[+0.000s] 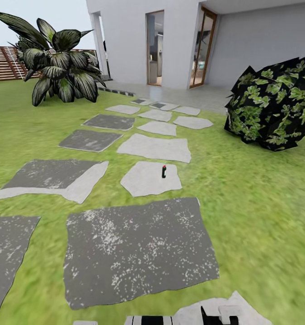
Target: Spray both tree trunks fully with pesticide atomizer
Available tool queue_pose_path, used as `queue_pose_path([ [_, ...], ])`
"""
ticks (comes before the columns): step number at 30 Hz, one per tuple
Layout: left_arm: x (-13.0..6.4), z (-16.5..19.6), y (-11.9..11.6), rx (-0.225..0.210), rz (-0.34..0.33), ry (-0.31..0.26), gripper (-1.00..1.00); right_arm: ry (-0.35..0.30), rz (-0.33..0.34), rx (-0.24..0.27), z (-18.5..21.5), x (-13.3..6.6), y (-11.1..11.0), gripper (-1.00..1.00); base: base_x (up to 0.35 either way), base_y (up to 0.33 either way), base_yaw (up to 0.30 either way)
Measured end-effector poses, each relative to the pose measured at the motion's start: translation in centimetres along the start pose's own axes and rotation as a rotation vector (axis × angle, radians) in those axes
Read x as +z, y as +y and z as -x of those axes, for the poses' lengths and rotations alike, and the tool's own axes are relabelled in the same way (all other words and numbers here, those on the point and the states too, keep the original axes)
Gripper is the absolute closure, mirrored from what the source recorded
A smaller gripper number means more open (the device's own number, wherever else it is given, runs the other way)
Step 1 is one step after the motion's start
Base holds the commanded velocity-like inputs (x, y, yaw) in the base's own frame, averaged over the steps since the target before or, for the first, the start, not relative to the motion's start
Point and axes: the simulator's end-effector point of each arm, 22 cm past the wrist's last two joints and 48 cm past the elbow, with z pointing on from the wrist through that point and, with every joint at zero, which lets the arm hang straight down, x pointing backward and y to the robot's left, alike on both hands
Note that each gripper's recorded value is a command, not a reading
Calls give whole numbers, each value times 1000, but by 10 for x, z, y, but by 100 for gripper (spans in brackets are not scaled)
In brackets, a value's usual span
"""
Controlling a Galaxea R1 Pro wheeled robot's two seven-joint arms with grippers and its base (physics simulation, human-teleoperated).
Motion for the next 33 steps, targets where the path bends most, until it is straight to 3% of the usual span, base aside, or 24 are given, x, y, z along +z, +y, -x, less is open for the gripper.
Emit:
queue_pose_path([
  [13,0,0,0,0,0,0,-100,0,-3,2,0,0,-1,-100,340,121,-60],
  [33,0,0,0,0,0,0,-100,1,0,2,0,0,0,-100,336,129,-244],
])
